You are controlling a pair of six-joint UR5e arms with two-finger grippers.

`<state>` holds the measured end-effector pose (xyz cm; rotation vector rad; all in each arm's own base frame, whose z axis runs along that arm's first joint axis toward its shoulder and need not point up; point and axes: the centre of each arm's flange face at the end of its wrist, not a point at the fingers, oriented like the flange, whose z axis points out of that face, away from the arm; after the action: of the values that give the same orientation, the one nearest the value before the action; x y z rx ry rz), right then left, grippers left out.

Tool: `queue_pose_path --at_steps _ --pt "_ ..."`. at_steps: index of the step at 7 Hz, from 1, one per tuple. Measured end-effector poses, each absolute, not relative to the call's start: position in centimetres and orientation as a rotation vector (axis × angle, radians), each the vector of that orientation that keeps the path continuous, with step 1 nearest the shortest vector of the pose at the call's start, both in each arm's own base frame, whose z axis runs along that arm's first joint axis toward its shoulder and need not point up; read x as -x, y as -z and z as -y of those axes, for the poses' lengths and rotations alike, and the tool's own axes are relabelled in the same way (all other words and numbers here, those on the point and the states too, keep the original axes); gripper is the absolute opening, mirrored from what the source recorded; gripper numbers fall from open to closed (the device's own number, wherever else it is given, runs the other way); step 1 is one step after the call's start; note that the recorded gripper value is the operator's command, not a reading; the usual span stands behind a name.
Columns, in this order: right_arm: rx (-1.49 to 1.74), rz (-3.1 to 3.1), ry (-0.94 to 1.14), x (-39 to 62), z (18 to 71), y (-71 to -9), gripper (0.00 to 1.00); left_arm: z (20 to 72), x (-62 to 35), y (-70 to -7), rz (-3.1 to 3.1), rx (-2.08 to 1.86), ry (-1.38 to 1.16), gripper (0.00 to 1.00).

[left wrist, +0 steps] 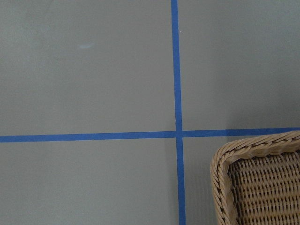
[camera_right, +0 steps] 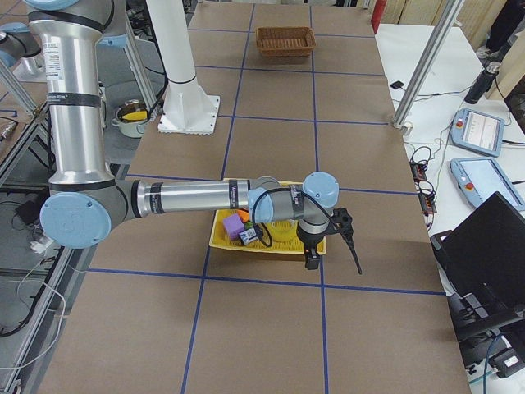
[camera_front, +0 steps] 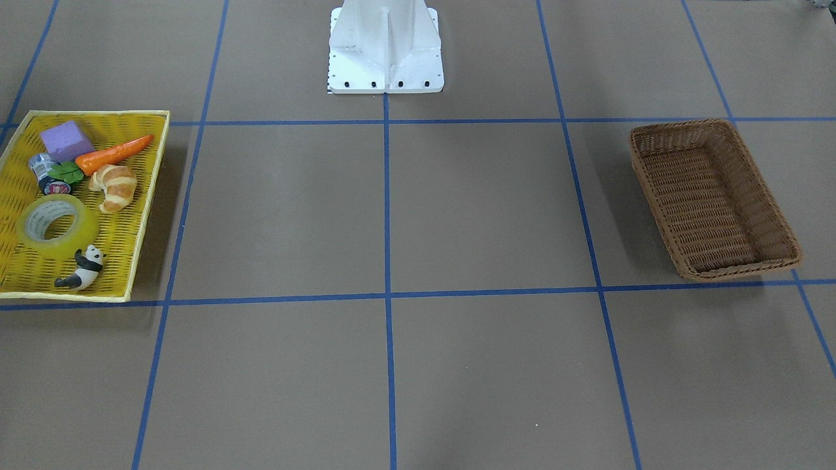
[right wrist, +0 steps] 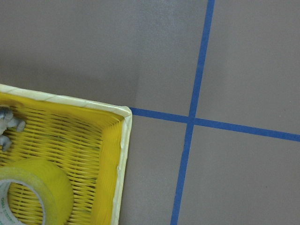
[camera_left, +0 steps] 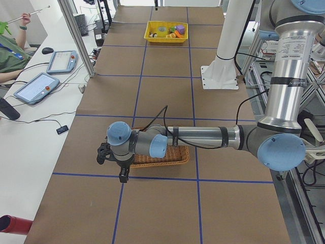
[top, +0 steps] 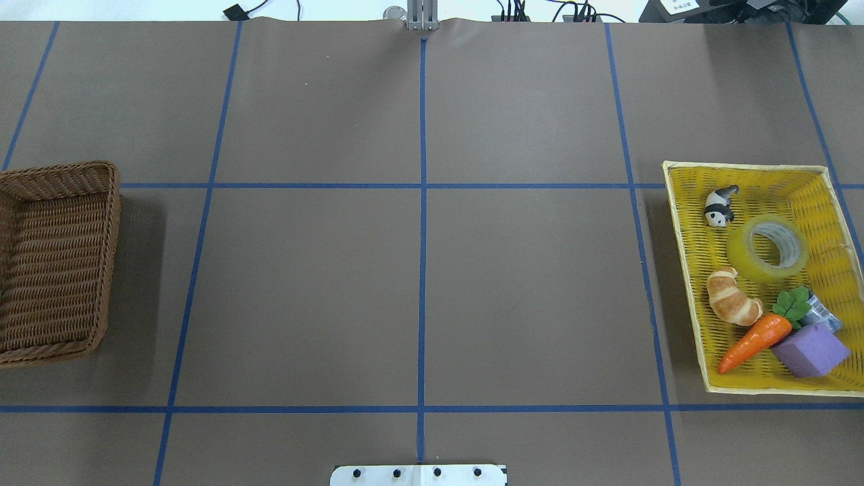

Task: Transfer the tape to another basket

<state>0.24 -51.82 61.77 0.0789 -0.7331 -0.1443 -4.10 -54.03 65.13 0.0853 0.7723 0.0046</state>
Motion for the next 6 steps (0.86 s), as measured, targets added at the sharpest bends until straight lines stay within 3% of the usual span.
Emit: queue_pose_path --at_steps 6 --pt "-0.157 0.736 0.179 0.1 52.7 -58.0 1.00 54.5 4.0 -60.8 -0.770 -0.170 -0.041 0.99"
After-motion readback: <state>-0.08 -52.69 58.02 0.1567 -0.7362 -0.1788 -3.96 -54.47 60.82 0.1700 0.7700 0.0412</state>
